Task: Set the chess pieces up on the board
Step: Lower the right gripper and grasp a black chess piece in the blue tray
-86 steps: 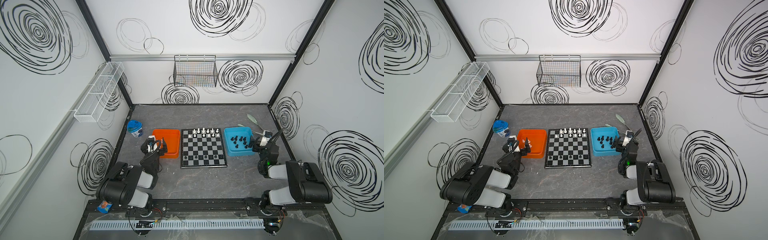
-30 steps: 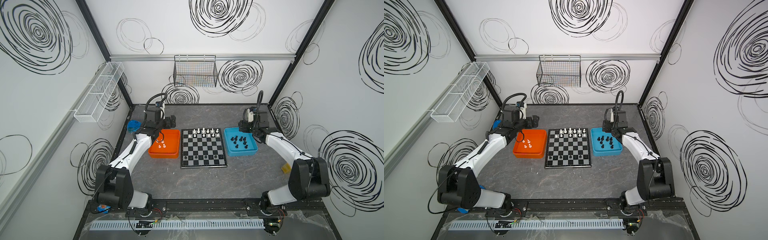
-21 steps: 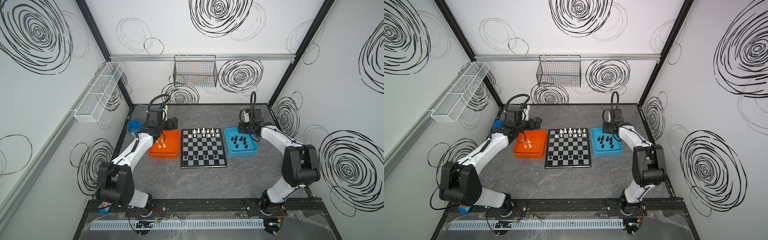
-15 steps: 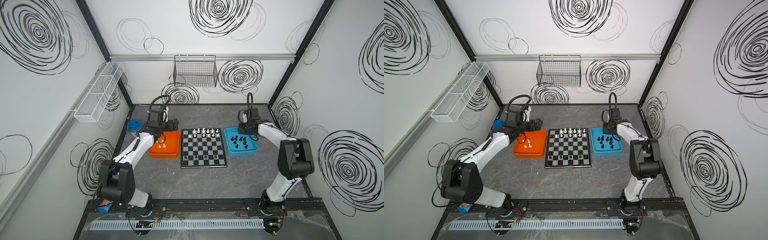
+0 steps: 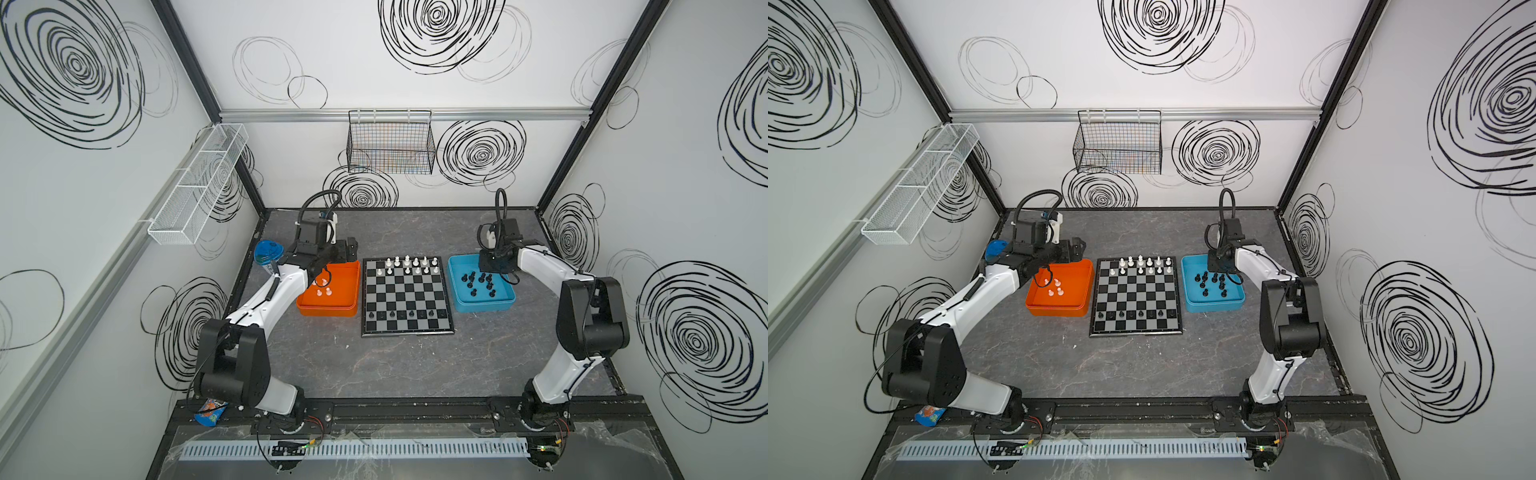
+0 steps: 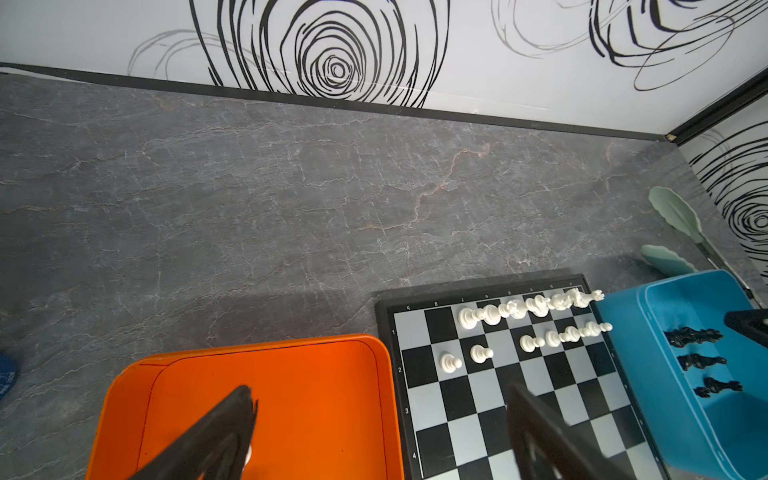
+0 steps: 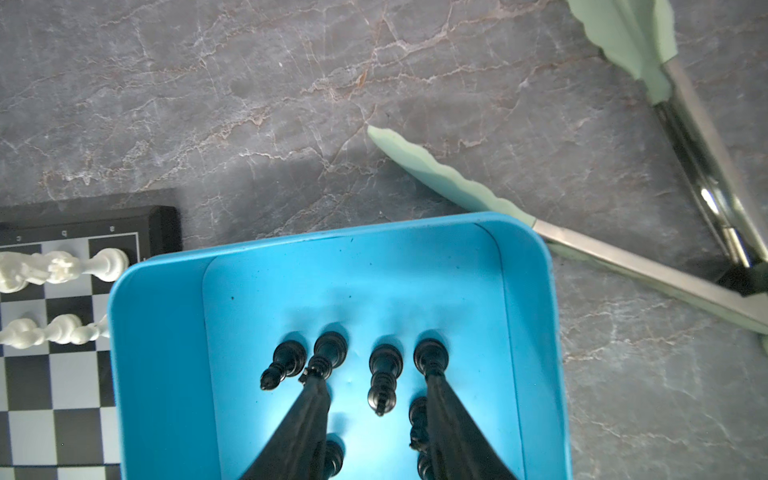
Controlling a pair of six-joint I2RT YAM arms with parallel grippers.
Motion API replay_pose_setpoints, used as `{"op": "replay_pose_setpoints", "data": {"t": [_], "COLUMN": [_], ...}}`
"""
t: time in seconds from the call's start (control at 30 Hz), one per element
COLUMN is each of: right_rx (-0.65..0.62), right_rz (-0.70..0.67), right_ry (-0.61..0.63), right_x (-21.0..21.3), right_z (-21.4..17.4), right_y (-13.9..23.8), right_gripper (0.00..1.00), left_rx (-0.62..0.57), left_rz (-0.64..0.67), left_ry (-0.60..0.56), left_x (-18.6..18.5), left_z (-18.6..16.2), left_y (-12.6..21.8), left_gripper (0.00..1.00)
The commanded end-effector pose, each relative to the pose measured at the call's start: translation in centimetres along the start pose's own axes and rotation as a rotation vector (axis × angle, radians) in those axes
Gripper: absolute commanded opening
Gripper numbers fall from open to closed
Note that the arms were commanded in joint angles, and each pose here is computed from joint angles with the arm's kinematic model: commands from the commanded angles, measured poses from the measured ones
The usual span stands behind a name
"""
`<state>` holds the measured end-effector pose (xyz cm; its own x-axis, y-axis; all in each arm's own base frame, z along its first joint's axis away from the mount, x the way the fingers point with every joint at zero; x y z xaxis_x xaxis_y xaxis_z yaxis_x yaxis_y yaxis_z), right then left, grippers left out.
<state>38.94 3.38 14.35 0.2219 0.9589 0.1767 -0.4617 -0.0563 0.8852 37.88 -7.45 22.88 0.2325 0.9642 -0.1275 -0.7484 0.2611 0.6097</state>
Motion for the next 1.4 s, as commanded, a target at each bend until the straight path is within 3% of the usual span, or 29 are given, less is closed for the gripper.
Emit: {"op": "replay_pose_setpoints", "data": {"t": [0.0, 1.37], "right_rx": [0.051, 0.080], "right_rz": [-0.014, 0.017], "right_ry": [-0.004, -0.020], "right_x": [-0.6, -0.8], "right_z": [-1.1, -2.0], "right_y": [-0.5, -3.1], "right_gripper": [0.42, 0.27], "left_rx": [-0.039, -0.022], "left_rz": [-0.017, -0.013], "left_ry": [0.001, 0.040], "left_x": [-0.3, 0.3], "left_z": [1.4, 0.8], "left_y": [0.1, -0.7], "left_gripper": [0.97, 0.97]}}
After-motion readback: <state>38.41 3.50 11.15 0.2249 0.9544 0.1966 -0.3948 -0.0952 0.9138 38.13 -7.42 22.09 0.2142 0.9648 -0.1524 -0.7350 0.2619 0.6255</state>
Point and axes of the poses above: each gripper's point midway between its finger pads, its own y axis back along the fingers, its own x axis along the line the jaws close on, z = x × y, the point moved 7 cm from there along y, back along the fingers, and after that the axes turned 10 degrees about -y, right-handed, at the moved point
